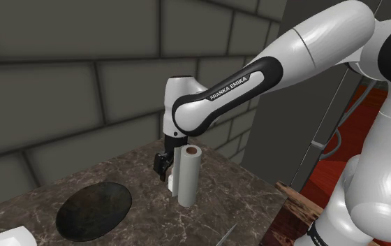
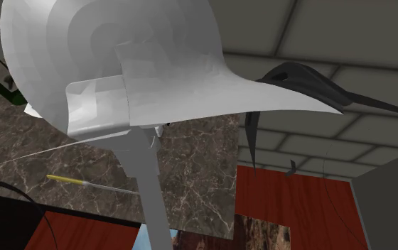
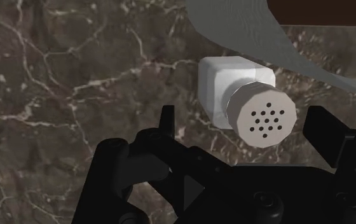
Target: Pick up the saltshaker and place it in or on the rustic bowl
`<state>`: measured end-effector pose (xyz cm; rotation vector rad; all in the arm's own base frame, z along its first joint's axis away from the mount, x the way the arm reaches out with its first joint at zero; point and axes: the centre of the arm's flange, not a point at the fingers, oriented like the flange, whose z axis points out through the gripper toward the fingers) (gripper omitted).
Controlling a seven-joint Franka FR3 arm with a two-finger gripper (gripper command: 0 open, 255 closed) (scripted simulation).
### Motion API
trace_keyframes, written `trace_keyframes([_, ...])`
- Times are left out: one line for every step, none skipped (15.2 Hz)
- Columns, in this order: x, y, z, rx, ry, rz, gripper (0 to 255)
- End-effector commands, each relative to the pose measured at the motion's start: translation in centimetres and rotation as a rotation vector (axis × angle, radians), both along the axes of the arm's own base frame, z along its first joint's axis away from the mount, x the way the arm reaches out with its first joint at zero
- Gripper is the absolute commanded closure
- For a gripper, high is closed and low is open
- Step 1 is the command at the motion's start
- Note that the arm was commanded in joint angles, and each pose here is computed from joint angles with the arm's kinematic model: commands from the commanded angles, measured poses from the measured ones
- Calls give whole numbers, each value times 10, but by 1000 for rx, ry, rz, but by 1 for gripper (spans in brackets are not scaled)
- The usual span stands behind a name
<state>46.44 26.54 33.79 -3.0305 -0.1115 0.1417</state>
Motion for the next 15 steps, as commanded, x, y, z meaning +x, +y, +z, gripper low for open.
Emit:
trace_keyframes([0,0,0,0,0,0,0])
trace_keyframes([0,0,0,0,0,0,0])
trace_keyframes([0,0,0,0,0,0,0])
trace_keyframes([0,0,0,0,0,0,0])
trace_keyframes([0,0,0,0,0,0,255])
trace_keyframes([0,0,0,0,0,0,255])
trace_keyframes([0,0,0,0,0,0,255])
trace_keyframes([0,0,0,0,0,0,255])
trace_keyframes([0,0,0,0,0,0,255])
trace_keyframes([0,0,0,0,0,0,255])
trace_keyframes([0,0,0,0,0,0,255])
trace_keyframes([0,0,0,0,0,0,255])
trace_keyframes([0,0,0,0,0,0,255])
trace_keyframes([0,0,0,0,0,0,255])
trace_keyframes([0,0,5,0,0,0,255])
